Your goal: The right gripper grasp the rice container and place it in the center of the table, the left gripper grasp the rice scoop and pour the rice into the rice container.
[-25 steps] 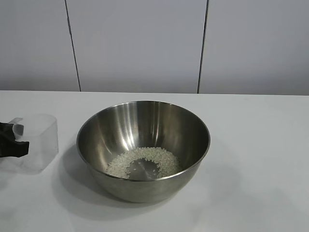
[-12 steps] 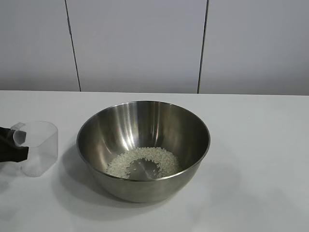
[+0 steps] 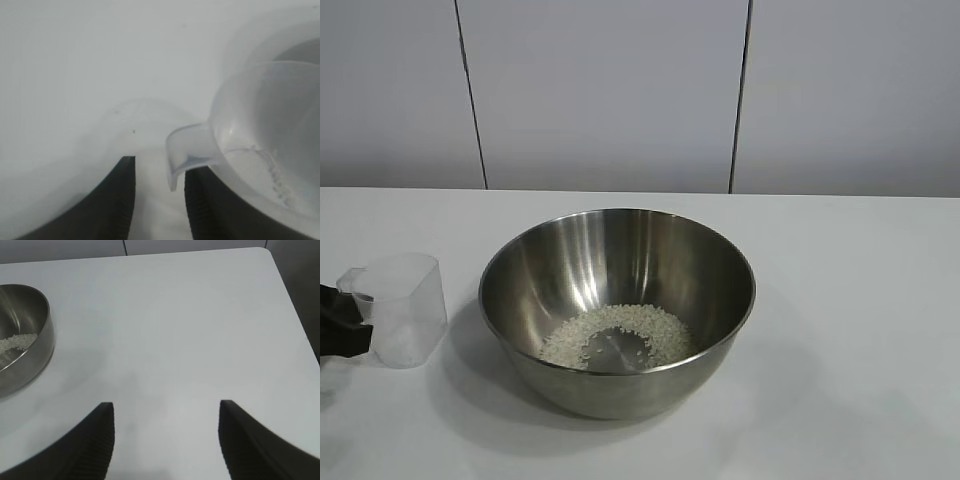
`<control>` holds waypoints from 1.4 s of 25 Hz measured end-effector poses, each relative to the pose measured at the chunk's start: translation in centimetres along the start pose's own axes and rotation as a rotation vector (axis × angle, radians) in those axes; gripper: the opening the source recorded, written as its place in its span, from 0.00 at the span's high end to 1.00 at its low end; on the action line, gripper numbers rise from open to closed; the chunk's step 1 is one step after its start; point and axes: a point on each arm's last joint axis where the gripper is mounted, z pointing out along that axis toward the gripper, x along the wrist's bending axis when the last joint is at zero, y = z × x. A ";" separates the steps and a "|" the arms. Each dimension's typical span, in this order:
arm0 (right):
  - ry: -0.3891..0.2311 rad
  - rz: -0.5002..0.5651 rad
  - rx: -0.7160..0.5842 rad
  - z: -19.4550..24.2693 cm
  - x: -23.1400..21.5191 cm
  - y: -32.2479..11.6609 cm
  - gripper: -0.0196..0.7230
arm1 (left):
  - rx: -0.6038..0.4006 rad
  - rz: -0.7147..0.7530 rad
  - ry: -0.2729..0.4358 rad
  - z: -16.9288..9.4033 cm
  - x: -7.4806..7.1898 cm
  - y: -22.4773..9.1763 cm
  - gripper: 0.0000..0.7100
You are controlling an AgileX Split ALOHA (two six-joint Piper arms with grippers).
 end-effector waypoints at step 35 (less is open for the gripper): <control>0.000 0.000 0.000 0.0 0.0 0.0 0.41 | -0.163 -0.251 0.393 -9.8 9.2 8.7 0.61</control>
